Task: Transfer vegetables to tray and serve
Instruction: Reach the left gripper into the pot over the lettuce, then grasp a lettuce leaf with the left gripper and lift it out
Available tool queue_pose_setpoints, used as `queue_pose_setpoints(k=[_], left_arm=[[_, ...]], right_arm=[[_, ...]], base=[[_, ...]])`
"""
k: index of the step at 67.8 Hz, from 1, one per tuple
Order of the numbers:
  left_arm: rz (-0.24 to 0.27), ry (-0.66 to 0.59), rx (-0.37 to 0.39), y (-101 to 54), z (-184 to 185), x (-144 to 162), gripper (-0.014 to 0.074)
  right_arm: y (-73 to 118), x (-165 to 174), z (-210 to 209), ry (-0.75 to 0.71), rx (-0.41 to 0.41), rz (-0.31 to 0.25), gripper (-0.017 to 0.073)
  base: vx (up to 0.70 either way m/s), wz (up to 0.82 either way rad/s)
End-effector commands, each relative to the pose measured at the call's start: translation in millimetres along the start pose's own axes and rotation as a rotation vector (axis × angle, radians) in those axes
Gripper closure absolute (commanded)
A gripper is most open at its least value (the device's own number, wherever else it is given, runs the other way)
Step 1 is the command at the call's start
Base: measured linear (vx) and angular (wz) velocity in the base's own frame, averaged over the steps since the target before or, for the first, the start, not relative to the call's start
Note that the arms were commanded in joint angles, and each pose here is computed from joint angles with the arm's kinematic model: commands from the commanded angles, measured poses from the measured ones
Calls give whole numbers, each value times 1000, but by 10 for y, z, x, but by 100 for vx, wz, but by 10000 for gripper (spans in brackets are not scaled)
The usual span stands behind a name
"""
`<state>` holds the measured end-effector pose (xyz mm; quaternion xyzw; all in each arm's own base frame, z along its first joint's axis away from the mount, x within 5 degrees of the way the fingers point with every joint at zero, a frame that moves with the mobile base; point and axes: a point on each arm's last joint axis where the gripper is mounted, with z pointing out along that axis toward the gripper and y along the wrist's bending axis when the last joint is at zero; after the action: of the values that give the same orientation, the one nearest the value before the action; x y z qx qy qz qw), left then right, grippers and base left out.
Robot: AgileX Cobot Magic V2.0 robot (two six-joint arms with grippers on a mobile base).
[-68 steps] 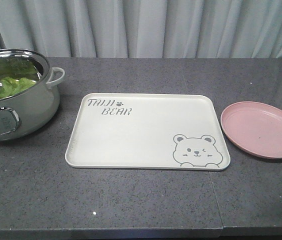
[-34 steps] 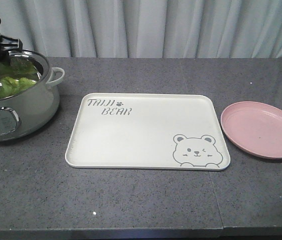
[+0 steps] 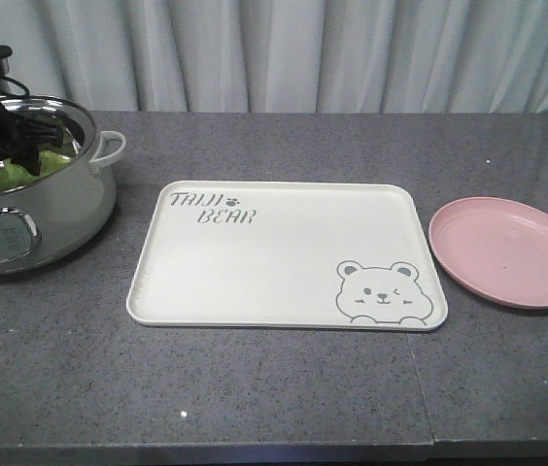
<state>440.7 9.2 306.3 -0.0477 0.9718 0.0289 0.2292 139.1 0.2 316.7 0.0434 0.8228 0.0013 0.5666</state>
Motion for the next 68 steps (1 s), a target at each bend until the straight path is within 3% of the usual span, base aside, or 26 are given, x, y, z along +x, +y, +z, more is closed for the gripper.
queue_pose_setpoints(k=[1,23,59,68], left_arm=[[-15,-76,12,4,-196,-80,143],[-14,21,3,-23,202,-38,143],[-10,132,-9,-39,533,51,144],[-8,168,-12,-43,622,84,200]], right_arm=[[19,-156,-35,-81,-17,-12,-36],[19,-156,-35,-81,-17,-11,-36],[18,-154,-35,-79,-17,-10,-35],[18,-154,-35,-79,-17,-10,-35]], base=[[0,0],[0,0],[0,0],[0,0]])
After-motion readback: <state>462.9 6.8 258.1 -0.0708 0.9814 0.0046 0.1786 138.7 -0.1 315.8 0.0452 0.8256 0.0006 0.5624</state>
